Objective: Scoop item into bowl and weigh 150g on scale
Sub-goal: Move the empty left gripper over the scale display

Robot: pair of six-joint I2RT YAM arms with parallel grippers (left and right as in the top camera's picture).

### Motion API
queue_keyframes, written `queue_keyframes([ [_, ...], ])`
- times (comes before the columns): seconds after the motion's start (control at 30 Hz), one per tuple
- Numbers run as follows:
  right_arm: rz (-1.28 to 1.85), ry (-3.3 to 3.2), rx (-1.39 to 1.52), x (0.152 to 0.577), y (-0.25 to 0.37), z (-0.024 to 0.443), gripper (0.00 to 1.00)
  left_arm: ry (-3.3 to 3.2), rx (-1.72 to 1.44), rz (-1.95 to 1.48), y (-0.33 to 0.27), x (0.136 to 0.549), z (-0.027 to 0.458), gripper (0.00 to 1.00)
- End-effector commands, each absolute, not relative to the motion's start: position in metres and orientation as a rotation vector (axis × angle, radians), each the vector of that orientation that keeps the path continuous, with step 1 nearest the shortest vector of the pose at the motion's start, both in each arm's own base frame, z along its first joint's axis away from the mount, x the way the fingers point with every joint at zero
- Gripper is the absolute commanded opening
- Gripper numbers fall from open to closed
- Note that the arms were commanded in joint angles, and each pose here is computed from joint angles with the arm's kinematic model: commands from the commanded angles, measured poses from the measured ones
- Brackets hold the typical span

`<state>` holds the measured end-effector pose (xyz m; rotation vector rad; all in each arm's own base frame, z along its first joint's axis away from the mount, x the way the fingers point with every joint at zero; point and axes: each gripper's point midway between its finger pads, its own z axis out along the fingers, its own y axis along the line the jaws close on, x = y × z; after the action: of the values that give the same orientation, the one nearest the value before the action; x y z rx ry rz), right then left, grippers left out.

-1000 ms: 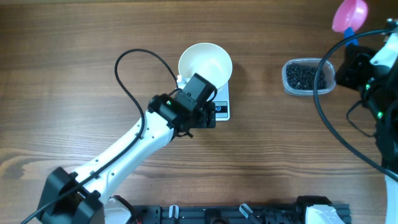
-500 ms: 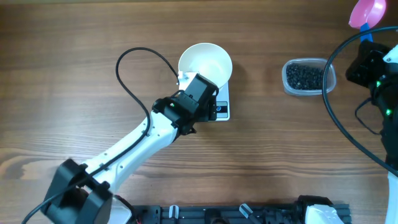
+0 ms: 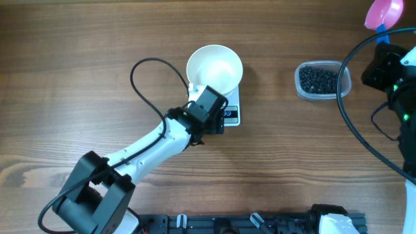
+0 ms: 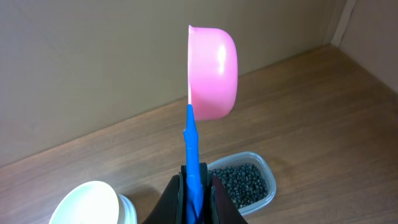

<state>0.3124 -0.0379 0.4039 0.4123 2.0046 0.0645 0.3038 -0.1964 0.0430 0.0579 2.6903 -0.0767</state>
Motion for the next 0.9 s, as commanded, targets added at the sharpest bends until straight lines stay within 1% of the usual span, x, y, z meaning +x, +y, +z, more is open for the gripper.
queue_keyframes([
  [0.0, 0.061, 1.985, 0.387, 0.312, -0.038, 0.414, 0.04, 2.696, 0.097, -0.101, -0.198, 0.301, 0.032, 1.0],
  [0.2, 0.06, 1.989, 0.388, 0.311, -0.038, 0.412, 0.04, 2.632, 0.079, -0.163, -0.209, 0.314, 0.04, 1.0],
  [0.37, 0.059, 2.003, 0.39, 0.31, -0.037, 0.409, 0.04, 2.591, 0.048, -0.091, -0.2, 0.322, 0.043, 1.0],
  [0.57, 0.059, 2.004, 0.391, 0.31, -0.037, 0.409, 0.04, 2.576, 0.038, -0.102, -0.202, 0.325, 0.046, 1.0],
  [0.8, 0.058, 2.003, 0.39, 0.31, -0.037, 0.409, 0.04, 2.592, 0.048, -0.128, -0.213, 0.331, 0.068, 1.0],
  [0.87, 0.058, 2.003, 0.39, 0.31, -0.037, 0.409, 0.04, 2.595, 0.045, -0.118, -0.211, 0.332, 0.068, 1.0],
])
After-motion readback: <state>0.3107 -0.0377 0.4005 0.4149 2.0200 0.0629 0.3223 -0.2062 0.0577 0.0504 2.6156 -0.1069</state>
